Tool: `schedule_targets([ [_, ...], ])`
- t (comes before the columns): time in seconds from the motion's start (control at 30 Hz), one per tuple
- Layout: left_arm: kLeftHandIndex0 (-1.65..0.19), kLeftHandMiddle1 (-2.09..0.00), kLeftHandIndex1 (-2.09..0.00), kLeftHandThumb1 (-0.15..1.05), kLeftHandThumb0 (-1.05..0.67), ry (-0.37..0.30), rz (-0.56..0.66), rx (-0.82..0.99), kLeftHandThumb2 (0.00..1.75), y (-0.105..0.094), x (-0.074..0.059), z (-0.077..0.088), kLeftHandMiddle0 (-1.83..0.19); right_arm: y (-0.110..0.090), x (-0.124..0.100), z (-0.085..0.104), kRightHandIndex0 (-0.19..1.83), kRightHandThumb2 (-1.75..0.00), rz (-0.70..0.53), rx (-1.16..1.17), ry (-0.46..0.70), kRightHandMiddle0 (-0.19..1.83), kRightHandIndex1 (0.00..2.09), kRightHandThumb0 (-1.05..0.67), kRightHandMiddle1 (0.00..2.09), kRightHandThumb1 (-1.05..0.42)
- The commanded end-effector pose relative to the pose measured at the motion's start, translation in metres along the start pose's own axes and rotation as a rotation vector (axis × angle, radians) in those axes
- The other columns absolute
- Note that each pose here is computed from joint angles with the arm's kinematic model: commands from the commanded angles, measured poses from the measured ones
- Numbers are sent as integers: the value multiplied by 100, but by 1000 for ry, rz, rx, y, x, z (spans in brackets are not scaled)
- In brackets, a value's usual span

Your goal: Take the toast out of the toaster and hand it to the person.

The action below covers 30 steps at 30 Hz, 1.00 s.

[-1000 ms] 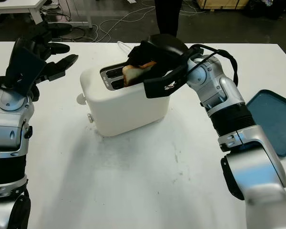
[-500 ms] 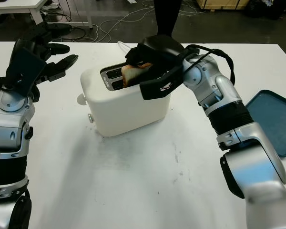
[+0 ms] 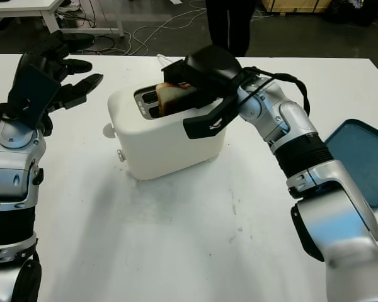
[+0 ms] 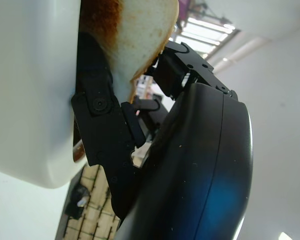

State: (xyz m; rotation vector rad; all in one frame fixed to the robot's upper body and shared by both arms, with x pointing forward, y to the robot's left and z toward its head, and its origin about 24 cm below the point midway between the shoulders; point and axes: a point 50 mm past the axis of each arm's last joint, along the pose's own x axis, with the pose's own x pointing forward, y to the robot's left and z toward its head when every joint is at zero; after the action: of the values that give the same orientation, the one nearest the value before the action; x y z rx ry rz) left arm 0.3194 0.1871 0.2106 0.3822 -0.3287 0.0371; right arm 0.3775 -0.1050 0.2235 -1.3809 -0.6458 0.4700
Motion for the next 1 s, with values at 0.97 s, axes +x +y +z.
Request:
schedule_targets([
  [0.97, -40, -97, -55, 75, -22, 8, 5, 13, 37, 3, -1, -2, -26, -74, -14, -79, 106, -47, -422, 498, 336, 81, 175, -47, 175, -92],
])
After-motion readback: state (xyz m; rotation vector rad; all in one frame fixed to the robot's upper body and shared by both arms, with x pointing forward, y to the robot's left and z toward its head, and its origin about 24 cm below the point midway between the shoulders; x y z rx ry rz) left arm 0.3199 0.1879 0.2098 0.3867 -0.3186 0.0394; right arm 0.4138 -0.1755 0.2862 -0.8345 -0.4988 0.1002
